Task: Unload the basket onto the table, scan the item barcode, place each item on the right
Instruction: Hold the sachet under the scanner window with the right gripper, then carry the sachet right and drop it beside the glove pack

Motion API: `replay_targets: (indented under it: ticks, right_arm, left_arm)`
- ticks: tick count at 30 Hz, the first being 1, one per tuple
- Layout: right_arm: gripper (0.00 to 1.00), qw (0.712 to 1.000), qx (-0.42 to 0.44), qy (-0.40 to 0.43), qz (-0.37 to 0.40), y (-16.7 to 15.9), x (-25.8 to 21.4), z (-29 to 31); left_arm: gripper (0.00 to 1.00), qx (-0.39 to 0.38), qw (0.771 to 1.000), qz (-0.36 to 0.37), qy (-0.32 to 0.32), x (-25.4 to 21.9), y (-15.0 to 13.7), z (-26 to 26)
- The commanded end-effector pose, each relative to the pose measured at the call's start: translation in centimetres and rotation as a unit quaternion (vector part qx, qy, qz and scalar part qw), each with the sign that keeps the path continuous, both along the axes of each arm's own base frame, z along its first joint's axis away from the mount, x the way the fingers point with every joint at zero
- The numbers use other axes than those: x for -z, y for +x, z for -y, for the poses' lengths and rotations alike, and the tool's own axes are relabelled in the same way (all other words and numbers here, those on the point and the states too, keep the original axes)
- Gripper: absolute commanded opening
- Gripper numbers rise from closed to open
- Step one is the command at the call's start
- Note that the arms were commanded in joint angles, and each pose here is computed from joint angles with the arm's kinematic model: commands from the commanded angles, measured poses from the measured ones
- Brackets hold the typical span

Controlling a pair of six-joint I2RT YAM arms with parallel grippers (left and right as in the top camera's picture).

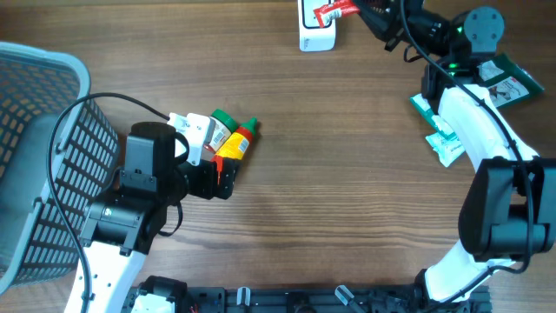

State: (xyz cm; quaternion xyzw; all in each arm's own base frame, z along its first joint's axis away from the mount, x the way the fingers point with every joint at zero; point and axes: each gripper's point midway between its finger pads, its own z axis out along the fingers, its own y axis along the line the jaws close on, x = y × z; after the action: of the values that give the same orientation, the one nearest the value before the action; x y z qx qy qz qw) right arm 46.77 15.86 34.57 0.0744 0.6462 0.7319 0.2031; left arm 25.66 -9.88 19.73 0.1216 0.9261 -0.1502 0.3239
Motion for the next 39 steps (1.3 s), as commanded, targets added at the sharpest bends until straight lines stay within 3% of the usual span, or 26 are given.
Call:
replay_targets:
  ticks: [1, 5, 8, 10, 12, 15, 17, 18, 21, 23, 25, 31, 39]
  right_arm:
    - [0.05, 0.994, 0.047, -0.066, 0.074, 1.3, 1.6, -0.4]
    - [0.05, 0.96, 0.191, -0.201, 0.033, 5.6, 8.7, 0.4]
    - [0.05, 0.918, 0.294, -0.252, 0.083, 7.7, 8.1, 0.4]
    - [0.04, 0.867, 0.365, -0.318, 0.119, 8.6, 8.3, 0.4]
    - [0.05, 0.788, 0.433, -0.406, 0.164, 8.8, 8.0, 0.7]
    - [0.05, 0.632, 0.463, -0.552, 0.286, 8.3, 6.4, -0.6]
    - [0.05, 0.575, 0.455, -0.59, 0.339, 8.4, 6.2, -1.7]
    - [0.05, 0.531, 0.439, -0.617, 0.38, 8.7, 6.7, -2.7]
    - [0.05, 0.443, 0.409, -0.678, 0.421, 9.4, 9.3, -3.5]
    - [0.05, 0.386, 0.374, -0.712, 0.452, 9.9, 11.8, -4.5]
    - [0.05, 0.349, 0.353, -0.73, 0.47, 10.3, 14.1, -5.1]
    - [0.05, 0.299, 0.312, -0.738, 0.519, 10.8, 19.1, -7.1]
    - [0.05, 0.307, 0.265, -0.731, 0.549, 11.1, 22.6, -8.8]
  left_arm:
    - [1.0, 0.001, 1.0, 0.001, 0.006, 0.1, 0.0, 0.0]
    - [1.0, 0.001, 1.0, 0.001, 0.006, 0.1, 0.0, 0.0]
    - [1.0, 0.001, 1.0, 0.001, 0.006, 0.1, 0.0, 0.0]
    - [1.0, 0.001, 1.0, 0.001, 0.006, 0.1, 0.0, 0.0]
    - [1.0, 0.001, 1.0, 0.001, 0.006, 0.1, 0.0, 0.0]
    - [1.0, 0.001, 1.0, 0.001, 0.006, 0.1, 0.0, 0.0]
    - [1.0, 0.001, 1.0, 0.001, 0.006, 0.1, 0.0, 0.0]
    - [1.0, 0.001, 1.0, 0.001, 0.006, 0.1, 0.0, 0.0]
    - [1.0, 0.001, 1.0, 0.001, 0.006, 0.1, 0.0, 0.0]
    - [1.0, 0.001, 1.0, 0.001, 0.006, 0.1, 0.0, 0.0]
    - [1.0, 0.001, 1.0, 0.001, 0.006, 0.1, 0.0, 0.0]
    - [1.0, 0.001, 1.0, 0.001, 0.006, 0.1, 0.0, 0.0]
    - [1.0, 0.001, 1.0, 0.001, 0.006, 0.1, 0.0, 0.0]
